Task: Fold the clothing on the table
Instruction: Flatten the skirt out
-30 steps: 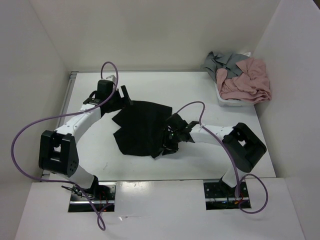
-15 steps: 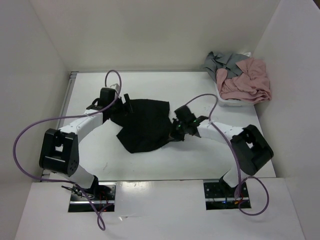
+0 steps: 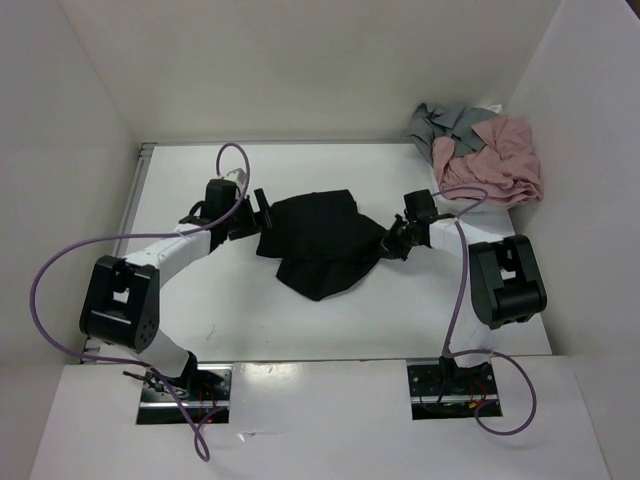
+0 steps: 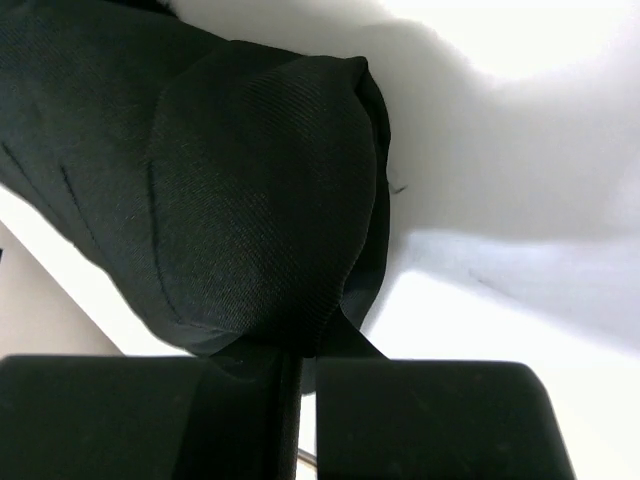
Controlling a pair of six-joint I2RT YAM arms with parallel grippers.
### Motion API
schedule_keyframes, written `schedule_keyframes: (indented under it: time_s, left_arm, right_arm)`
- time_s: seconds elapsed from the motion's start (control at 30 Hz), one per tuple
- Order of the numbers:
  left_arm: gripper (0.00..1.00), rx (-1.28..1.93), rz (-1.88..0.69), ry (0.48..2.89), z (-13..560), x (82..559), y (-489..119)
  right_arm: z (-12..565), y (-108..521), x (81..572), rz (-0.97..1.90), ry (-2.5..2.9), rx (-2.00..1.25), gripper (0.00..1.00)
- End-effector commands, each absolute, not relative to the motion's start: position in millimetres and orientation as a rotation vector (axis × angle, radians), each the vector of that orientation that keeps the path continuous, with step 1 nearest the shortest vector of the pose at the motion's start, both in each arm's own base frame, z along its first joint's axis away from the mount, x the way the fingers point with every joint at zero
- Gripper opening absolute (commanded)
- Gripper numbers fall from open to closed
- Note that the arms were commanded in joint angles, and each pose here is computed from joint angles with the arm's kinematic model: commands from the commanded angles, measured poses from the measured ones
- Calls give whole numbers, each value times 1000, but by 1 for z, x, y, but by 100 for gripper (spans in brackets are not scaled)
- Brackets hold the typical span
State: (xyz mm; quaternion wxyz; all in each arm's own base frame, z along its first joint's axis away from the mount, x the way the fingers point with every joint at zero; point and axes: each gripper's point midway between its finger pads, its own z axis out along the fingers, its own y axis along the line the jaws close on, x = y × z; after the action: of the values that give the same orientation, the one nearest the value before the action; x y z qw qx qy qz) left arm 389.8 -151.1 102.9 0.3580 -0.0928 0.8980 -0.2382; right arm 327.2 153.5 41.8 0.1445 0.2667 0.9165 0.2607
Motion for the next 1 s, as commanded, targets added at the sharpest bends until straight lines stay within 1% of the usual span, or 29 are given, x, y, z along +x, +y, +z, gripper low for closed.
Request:
schedule_keyframes:
  time_s: [0.0,0.03,0.07,0.2,0.27,0.43,0.5,0.53,0.67,0.73,0.8,0.87,0.93,0.97]
  left_arm:
    - [93,-256,-577,2262,106,404,-148]
    - [90,-251,-571,2263,101,402,-150]
    - [82,-253,-568,2273,98,399,-149]
    - [64,-303,-492,2274,86,403,-138]
    - [61,-323,-469,2324,69,400,-134]
    - [61,-359,-480,2358,53,400,-133]
    - [62,-374,-496,2372,46,400,-133]
    - [64,-362,-531,2401,39,396,-138]
    - [64,-301,-674,2399,32,393,-161]
    - [64,-302,-692,2454,14,384,-164]
    - [60,-297,-723,2492,0,379,-168]
    - [52,-273,-804,2483,-1,379,-179]
    - [48,-264,-834,2496,-6,377,-182]
    - [41,-265,-844,2515,-12,373,-183]
  right_arm:
    - [54,162,352,815,2601,700,0]
    - [54,158,353,808,2595,701,0]
    - [51,155,354,814,2602,716,0]
    - [58,147,360,820,2573,709,0]
    - [58,139,361,813,2560,737,0]
    - [62,132,364,807,2543,742,0]
    - [62,130,365,816,2539,749,0]
    - [62,130,365,816,2539,749,0]
    - [59,130,364,813,2547,755,0]
    - [59,130,364,813,2547,755,0]
    - [59,130,364,813,2547,755,0]
    - [59,127,365,810,2542,766,0]
    - [56,126,365,807,2550,771,0]
    - [56,126,365,807,2550,771,0]
